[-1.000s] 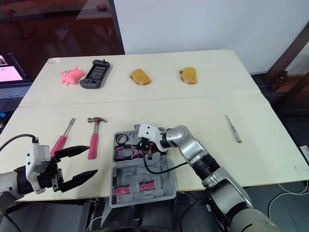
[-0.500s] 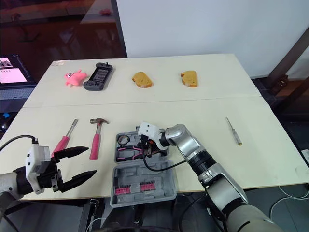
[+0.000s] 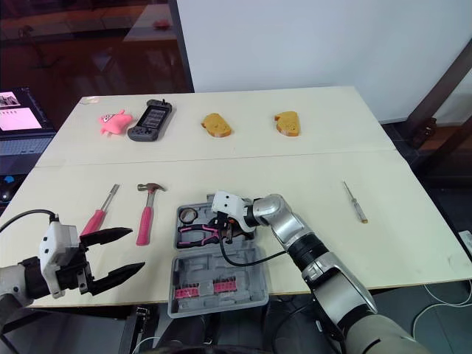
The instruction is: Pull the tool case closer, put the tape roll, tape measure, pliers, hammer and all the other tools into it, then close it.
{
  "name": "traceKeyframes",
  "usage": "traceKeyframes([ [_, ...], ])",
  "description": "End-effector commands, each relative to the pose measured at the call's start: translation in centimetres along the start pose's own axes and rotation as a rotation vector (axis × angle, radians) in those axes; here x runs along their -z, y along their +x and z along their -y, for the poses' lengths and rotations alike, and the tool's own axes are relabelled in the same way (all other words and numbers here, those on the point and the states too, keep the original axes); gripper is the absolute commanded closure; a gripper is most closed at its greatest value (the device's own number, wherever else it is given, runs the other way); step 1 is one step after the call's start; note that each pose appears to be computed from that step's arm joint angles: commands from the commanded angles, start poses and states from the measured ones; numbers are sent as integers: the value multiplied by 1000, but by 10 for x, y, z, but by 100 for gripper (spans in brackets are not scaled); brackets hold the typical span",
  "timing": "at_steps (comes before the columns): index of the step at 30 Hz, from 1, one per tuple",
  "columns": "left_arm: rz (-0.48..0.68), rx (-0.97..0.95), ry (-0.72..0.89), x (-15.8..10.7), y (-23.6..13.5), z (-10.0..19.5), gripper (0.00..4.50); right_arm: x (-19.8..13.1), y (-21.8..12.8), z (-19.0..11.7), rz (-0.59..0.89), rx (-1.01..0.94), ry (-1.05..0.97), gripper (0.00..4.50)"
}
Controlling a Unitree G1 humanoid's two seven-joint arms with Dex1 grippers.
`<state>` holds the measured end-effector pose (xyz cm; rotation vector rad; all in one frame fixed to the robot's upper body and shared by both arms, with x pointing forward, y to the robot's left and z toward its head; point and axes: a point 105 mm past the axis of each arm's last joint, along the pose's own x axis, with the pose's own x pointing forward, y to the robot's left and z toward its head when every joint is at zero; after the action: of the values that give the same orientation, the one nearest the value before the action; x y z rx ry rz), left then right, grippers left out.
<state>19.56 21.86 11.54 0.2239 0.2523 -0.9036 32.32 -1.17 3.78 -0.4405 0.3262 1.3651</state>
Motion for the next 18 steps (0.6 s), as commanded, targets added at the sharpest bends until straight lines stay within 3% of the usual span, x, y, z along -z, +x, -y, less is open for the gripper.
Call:
traceKeyframes([
  [1,-18,-90,68,-3,-1,-17,0,-61,-25,16,241,85,-81,445],
  [4,-43,-96,87,-2,-4,-25,0,-98,-57,28,427,155,-54,445],
  [6,-67,-94,90,0,-7,-31,0,-106,-80,26,423,127,-92,445],
  [11,-201,-26,-26,16,-20,-35,0,-80,-127,21,202,69,-186,445],
  [16,-207,72,-9,16,-22,-28,0,-29,-167,15,-82,34,-203,445],
  [17,-194,100,6,16,-21,-25,57,-16,-172,13,-138,25,-197,450],
  [18,-192,120,26,18,-18,-23,86,-5,-174,10,-184,18,-188,450],
])
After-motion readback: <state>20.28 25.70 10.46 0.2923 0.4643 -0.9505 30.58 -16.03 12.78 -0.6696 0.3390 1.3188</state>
